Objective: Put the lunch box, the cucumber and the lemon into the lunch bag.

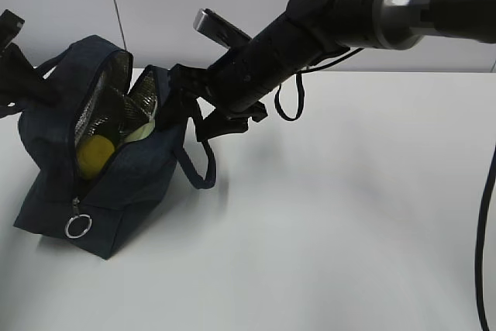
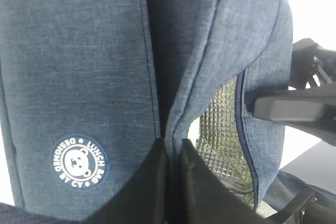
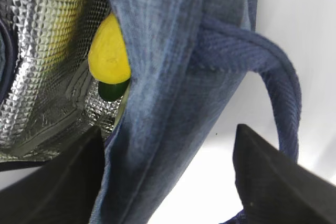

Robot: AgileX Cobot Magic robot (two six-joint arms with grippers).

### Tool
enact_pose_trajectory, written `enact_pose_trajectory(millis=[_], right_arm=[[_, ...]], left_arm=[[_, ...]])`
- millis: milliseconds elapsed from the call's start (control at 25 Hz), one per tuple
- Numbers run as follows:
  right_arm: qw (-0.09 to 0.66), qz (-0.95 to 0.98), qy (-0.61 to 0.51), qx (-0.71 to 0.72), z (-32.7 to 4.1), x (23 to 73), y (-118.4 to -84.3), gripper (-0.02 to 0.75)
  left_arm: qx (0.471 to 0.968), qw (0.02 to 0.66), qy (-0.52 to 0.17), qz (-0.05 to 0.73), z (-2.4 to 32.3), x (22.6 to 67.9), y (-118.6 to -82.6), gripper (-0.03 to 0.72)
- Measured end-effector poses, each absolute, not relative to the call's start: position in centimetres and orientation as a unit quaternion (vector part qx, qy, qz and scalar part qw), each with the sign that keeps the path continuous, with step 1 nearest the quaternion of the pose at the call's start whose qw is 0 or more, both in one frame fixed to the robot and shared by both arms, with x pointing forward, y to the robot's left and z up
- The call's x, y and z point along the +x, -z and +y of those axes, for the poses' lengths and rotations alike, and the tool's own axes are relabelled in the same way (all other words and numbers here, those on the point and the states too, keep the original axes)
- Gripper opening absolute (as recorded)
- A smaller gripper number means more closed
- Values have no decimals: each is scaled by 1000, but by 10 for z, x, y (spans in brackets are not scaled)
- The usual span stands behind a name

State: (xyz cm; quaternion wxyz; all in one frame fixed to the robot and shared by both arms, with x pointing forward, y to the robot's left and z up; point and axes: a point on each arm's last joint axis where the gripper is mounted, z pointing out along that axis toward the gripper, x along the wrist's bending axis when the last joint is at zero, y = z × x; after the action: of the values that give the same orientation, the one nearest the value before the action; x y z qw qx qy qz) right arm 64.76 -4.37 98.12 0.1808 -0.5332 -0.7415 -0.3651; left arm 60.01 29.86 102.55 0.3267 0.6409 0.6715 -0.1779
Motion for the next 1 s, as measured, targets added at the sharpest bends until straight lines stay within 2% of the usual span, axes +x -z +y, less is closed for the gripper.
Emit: enact_pose_trajectory(millis=[80, 560, 760, 1000], right_arm=[[182, -743, 364, -532, -44, 647, -981, 533], [179, -744, 365, -531, -44, 648, -981, 210], [176, -743, 367, -532, -44, 648, -981, 15], [172, -747, 363, -530, -46, 649, -980, 1]], left_arm=[[641, 327, 178, 671, 299, 600, -1026, -7], [638, 332, 181, 672, 298, 601, -1026, -7], [638, 332, 181, 672, 298, 601, -1026, -7], [642, 330, 181, 668, 294, 601, -1026, -7]])
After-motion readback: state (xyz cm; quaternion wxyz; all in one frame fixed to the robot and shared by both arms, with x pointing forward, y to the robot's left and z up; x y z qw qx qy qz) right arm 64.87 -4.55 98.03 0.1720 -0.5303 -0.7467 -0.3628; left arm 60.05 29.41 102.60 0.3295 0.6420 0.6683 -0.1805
